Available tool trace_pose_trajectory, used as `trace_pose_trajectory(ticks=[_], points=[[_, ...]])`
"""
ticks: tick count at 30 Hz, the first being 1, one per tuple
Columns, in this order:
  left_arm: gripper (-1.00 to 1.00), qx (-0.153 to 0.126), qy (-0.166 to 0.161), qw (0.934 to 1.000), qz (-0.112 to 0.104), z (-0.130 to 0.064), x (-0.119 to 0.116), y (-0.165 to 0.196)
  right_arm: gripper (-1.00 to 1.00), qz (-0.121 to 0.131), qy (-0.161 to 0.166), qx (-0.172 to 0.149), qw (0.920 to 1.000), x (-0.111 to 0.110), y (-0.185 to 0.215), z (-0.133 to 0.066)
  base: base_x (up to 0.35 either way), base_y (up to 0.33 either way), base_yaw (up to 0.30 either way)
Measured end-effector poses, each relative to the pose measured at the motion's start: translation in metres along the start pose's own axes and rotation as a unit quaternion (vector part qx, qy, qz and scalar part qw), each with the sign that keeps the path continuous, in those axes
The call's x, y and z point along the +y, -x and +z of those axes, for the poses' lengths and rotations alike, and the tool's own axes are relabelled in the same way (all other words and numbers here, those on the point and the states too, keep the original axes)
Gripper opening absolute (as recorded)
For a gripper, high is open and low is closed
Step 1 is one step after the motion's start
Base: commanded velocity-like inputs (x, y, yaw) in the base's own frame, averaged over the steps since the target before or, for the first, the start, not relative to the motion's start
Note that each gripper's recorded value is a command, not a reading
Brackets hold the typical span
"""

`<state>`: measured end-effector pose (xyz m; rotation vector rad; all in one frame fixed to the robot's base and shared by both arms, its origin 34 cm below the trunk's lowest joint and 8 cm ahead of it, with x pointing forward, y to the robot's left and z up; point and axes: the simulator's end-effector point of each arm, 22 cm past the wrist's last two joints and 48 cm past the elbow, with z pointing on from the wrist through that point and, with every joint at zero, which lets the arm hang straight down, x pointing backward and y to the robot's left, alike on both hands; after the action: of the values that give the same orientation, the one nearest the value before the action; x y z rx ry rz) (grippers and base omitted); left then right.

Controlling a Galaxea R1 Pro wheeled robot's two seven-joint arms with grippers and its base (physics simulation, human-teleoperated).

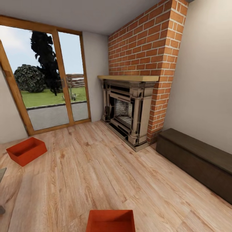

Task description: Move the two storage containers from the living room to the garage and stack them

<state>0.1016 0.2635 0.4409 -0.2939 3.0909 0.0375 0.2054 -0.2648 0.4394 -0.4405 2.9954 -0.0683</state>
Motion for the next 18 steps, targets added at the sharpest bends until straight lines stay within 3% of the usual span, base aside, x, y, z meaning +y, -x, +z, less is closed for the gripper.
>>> trace_pose_trajectory(ticks=[6, 13, 18], points=[[1.0, 0.0, 0.0, 1.0, 0.0, 0.0, 0.0002, 0.0, 1.0, 0.0, 0.0, 0.0, 1.0, 0.0, 0.0001, 0.0, 0.0, 0.021, 0.0], [1.0, 0.0, 0.0, 1.0, 0.0, 0.0, -0.0003, 0.0, 1.0, 0.0, 0.0, 0.0, 1.0, 0.0001, 0.0, 0.0, 0.0, 0.177, 0.0], [1.0, 0.0, 0.0, 1.0, 0.0, 0.0, 0.0004, 0.0001, 1.0, 0.0, 0.0, 0.0, 1.0, 0.0, 0.0, 0.0, 0.0, 0.041, 0.0]])
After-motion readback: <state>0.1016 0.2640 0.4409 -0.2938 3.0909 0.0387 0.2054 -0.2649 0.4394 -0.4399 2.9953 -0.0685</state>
